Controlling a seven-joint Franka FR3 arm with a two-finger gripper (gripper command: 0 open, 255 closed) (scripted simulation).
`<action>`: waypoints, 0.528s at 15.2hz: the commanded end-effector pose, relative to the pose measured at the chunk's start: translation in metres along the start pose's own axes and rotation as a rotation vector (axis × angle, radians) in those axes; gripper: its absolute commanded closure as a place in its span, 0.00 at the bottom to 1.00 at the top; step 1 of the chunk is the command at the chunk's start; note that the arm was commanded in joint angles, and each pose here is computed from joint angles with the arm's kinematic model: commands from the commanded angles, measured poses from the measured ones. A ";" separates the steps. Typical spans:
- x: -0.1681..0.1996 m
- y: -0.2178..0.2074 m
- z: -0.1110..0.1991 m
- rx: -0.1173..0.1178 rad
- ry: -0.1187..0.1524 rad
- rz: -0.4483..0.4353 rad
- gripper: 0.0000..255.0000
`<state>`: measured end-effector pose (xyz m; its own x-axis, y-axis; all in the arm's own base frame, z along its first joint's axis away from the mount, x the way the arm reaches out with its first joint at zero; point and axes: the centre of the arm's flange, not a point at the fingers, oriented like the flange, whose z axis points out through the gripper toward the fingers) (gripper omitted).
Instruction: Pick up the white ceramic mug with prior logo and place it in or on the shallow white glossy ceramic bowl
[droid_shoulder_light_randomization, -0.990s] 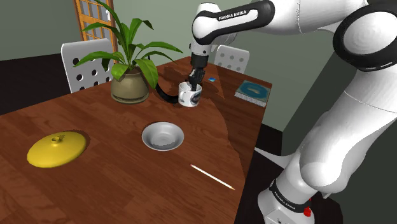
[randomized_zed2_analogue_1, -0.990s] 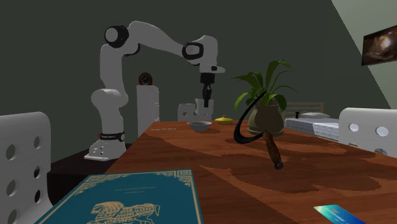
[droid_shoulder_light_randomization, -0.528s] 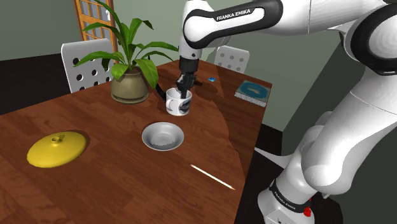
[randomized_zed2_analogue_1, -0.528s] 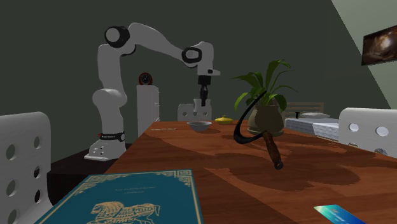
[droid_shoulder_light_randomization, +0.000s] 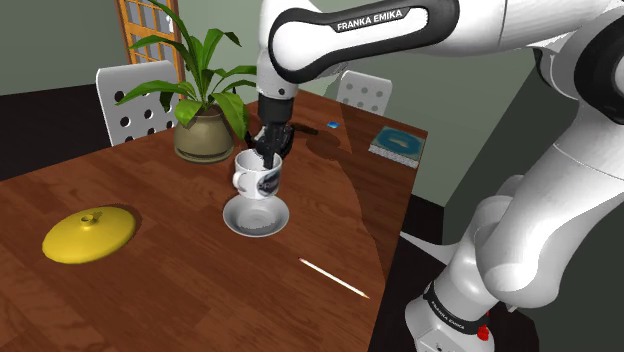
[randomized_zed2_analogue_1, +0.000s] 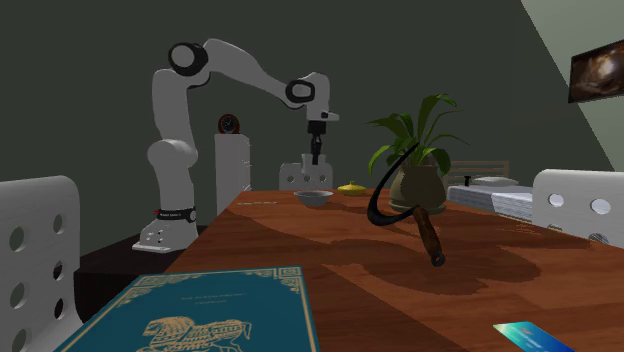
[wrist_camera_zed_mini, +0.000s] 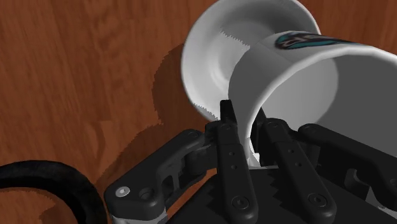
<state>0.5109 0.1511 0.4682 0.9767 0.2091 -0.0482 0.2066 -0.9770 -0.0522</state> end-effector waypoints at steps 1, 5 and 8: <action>0.000 -0.008 0.005 0.000 0.000 0.001 1.00; 0.001 -0.007 0.026 0.000 0.000 0.001 1.00; 0.001 -0.007 0.042 0.000 0.000 0.001 1.00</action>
<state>0.5084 0.1599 0.4322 0.9769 0.2082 -0.0490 0.2057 -0.9772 -0.0520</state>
